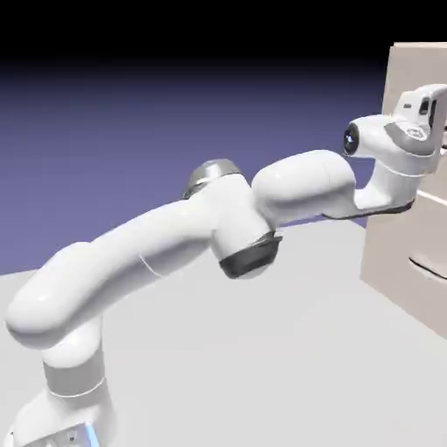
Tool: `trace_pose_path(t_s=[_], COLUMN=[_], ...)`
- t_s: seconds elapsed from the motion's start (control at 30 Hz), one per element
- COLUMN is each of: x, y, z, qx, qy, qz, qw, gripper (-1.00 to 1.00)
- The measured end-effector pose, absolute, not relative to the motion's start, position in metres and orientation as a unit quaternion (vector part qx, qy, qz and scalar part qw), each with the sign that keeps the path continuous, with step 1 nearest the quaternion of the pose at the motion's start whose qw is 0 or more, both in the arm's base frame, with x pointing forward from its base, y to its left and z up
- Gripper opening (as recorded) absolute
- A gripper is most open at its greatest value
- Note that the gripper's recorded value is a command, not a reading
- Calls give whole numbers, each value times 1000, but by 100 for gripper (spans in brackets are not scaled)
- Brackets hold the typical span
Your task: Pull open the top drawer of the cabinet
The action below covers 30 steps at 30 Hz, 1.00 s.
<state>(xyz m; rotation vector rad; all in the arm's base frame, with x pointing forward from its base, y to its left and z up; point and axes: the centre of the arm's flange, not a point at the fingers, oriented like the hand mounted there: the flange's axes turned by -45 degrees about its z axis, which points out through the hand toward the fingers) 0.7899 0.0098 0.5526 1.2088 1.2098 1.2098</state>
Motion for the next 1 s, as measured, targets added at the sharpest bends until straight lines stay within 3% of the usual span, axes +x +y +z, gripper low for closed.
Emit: trace_pose_path(t_s=[0.43, 1.0], x=[739, 619], y=[10, 10], z=[553, 553], qx=[500, 500], qy=[500, 500], qz=[500, 500], qw=[500, 500], gripper=[-100, -100])
